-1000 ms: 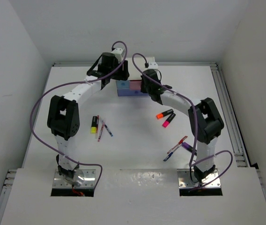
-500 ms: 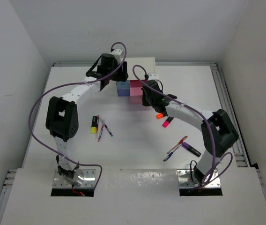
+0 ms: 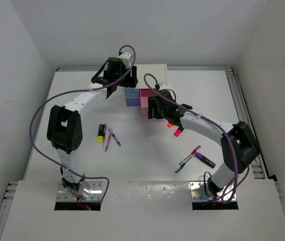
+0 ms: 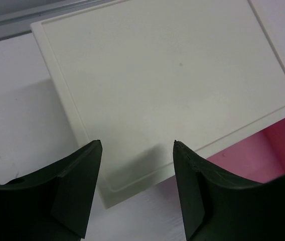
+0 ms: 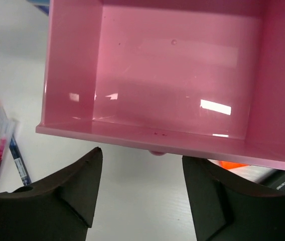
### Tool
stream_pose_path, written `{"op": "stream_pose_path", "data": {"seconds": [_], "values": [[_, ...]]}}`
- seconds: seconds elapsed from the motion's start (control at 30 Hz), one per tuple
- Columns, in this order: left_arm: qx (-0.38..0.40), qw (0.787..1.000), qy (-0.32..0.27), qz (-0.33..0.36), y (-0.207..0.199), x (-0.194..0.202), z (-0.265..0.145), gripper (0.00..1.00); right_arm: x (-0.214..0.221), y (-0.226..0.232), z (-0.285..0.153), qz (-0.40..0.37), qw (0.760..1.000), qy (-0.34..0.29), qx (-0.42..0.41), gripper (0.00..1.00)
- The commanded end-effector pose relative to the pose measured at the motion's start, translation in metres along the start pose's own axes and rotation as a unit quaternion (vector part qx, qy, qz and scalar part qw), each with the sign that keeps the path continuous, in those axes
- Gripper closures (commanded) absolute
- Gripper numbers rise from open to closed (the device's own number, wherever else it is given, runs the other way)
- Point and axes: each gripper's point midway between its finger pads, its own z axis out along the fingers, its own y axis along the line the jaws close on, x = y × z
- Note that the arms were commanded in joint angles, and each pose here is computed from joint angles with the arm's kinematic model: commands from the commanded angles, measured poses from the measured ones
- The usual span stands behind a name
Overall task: Sort the stationery into containers
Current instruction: Open the drawer, then grab a piece of stationery with the left arm
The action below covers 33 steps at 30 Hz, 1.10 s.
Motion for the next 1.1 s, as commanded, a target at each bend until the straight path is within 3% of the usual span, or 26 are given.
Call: {"op": "stream_pose_path", "data": {"seconds": [0.0, 0.13, 0.23, 0.37, 0.47, 0.5, 0.6, 0.8, 1.07], "values": [[0.022, 0.997, -0.070, 0.016, -0.015, -0.055, -0.029, 0.34, -0.022, 0.017, -0.014, 0.001, 0.999, -0.024, -0.036, 0.35], [0.040, 0.994, -0.104, 0.018, -0.014, -0.083, -0.058, 0.35, -0.028, 0.033, -0.028, -0.030, 0.996, -0.016, -0.083, 0.33], [0.031, 0.987, -0.156, 0.030, -0.005, -0.108, -0.120, 0.34, -0.029, 0.040, -0.051, -0.073, 0.989, -0.014, -0.127, 0.33], [-0.042, 0.994, -0.091, 0.042, 0.042, -0.059, -0.159, 0.34, -0.030, 0.016, -0.082, -0.111, 0.983, -0.012, -0.146, 0.33], [-0.060, 0.997, 0.002, 0.048, 0.059, 0.000, -0.179, 0.32, -0.020, -0.006, -0.101, -0.107, 0.982, 0.010, -0.157, 0.34], [-0.067, 0.995, 0.064, 0.048, 0.067, 0.043, -0.182, 0.32, -0.019, -0.023, -0.100, -0.090, 0.986, 0.018, -0.142, 0.34], [-0.115, 0.979, 0.166, 0.025, 0.087, 0.117, -0.192, 0.32, 0.011, -0.064, -0.103, -0.039, 0.992, 0.050, -0.108, 0.36], [-0.136, 0.957, 0.252, -0.039, 0.089, 0.197, -0.193, 0.33, 0.052, -0.130, -0.113, 0.022, 0.996, 0.075, -0.038, 0.36], [-0.168, 0.941, 0.287, -0.059, 0.106, 0.228, -0.175, 0.41, 0.053, -0.171, -0.135, 0.121, 0.991, 0.056, -0.016, 0.36]]}}
